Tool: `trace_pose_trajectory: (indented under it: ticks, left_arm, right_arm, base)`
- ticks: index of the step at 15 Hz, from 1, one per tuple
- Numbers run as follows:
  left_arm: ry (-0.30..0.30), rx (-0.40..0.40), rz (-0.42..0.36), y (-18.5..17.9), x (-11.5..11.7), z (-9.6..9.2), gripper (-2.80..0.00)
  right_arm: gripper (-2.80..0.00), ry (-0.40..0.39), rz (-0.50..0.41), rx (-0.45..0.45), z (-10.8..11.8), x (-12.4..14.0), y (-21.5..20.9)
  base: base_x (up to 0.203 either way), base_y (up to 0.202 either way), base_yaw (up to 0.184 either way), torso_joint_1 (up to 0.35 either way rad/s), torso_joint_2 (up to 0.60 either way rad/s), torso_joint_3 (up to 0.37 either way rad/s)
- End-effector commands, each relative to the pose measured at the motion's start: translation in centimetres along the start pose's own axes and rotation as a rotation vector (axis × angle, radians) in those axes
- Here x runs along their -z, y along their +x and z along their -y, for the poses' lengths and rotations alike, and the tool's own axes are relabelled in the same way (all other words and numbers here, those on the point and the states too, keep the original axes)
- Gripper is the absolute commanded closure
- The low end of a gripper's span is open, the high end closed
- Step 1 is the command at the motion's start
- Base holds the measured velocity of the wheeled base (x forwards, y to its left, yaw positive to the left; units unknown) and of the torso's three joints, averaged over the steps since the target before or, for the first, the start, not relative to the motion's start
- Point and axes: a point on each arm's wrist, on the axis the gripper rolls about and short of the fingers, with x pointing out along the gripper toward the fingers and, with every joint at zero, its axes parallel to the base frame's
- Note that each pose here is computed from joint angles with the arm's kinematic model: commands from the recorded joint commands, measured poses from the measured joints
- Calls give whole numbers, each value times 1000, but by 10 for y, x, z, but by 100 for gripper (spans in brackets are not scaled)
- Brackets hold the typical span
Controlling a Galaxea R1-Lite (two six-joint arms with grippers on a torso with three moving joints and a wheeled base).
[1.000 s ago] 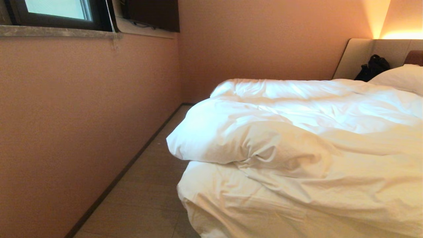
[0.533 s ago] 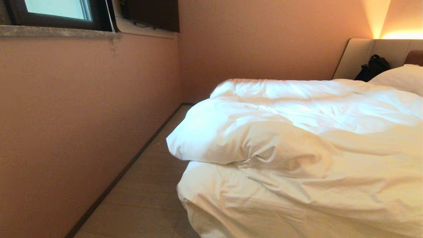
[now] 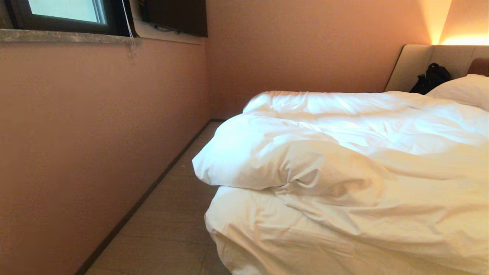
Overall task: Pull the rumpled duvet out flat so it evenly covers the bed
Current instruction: Hold the folded corner of the quilt
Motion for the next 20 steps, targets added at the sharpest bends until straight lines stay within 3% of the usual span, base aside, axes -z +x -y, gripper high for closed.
trace_pose_trajectory:
  ticks: [1,3,4,6,9,13,16,20]
  left_arm:
    - [4,3,4,0,-2,0,0]
    - [2,6,53,-6,-24,-2,0]
    - [-2,23,40,-7,-35,-2,0]
    - [-49,68,-9,0,-55,-3,0]
    - [-157,141,-149,28,-81,-3,0]
    - [-345,224,-340,102,-104,-3,0]
    - [-461,235,-452,176,-103,-3,0]
    - [-566,240,-486,261,-95,-2,0]
  right_arm:
    - [0,0,-2,0,0,0,0]
    - [0,0,-2,0,0,0,0]
    - [0,0,-2,0,0,0,0]
    - [0,0,-1,-1,0,0,0]
    - [0,0,-2,0,0,0,0]
    - [0,-1,-1,-1,0,0,0]
    - [0,0,-2,0,0,0,0]
    - [0,0,-2,0,0,0,0]
  base:
    - [0,0,0,0,0,0]
    - [0,0,0,0,0,0]
    - [0,0,0,0,0,0]
    - [0,0,0,0,0,0]
    - [0,0,0,0,0,0]
    - [0,0,0,0,0,0]
    - [0,0,0,0,0,0]
    - [0,0,0,0,0,0]
